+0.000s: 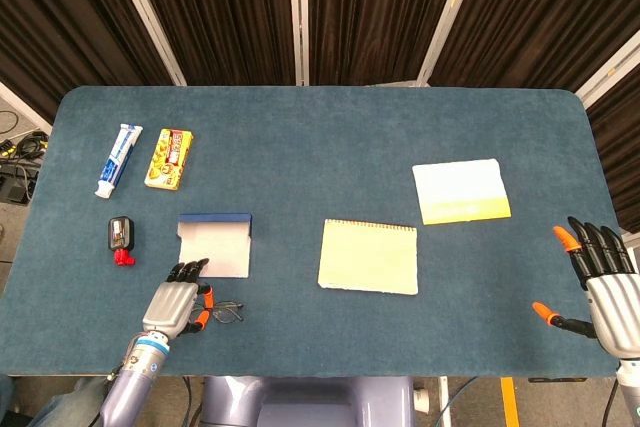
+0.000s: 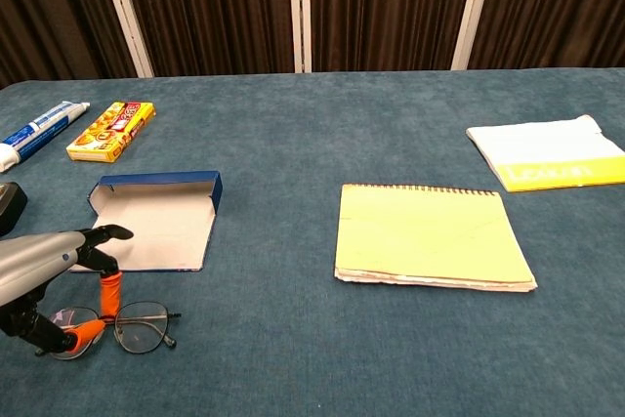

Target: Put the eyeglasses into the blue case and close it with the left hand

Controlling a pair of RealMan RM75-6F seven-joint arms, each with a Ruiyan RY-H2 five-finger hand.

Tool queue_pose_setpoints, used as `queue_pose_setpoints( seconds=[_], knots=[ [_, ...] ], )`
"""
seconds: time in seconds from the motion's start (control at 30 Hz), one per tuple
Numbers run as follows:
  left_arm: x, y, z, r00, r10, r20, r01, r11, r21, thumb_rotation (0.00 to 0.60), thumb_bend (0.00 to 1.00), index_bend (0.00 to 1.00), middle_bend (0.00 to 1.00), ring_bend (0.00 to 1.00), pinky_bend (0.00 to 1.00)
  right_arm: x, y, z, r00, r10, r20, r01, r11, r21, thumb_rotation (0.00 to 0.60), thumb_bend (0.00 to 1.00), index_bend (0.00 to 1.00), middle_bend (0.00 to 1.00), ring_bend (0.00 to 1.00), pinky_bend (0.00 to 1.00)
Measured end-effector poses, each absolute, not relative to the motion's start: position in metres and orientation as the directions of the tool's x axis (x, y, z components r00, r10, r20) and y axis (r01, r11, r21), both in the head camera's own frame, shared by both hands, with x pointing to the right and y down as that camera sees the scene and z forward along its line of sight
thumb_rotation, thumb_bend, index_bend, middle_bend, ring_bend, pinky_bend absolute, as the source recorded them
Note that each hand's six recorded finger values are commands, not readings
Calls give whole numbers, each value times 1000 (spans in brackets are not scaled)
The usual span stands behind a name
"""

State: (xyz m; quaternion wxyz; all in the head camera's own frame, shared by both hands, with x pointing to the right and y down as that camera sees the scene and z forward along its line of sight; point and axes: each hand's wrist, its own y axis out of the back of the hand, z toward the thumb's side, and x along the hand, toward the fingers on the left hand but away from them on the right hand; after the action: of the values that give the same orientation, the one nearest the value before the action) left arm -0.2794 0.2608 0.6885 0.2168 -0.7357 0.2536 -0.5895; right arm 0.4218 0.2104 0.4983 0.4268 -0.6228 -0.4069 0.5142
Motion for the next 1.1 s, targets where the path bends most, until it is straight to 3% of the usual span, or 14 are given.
queue_pose_setpoints(
  seconds=[0.67, 1.1],
  knots=[
    [-283, 240, 679, 173, -673, 719, -151, -740, -656, 600, 494, 618, 0, 0, 0, 422, 211, 499, 139, 946, -294, 67, -305, -950, 600, 0, 6, 0, 0, 0],
    [-277, 190, 668, 145, -724, 675, -185, -690, -700, 600, 498, 627, 0, 0, 0, 422, 210, 502, 133, 944, -302, 60, -311, -948, 600, 0, 6, 0, 0, 0]
  ],
)
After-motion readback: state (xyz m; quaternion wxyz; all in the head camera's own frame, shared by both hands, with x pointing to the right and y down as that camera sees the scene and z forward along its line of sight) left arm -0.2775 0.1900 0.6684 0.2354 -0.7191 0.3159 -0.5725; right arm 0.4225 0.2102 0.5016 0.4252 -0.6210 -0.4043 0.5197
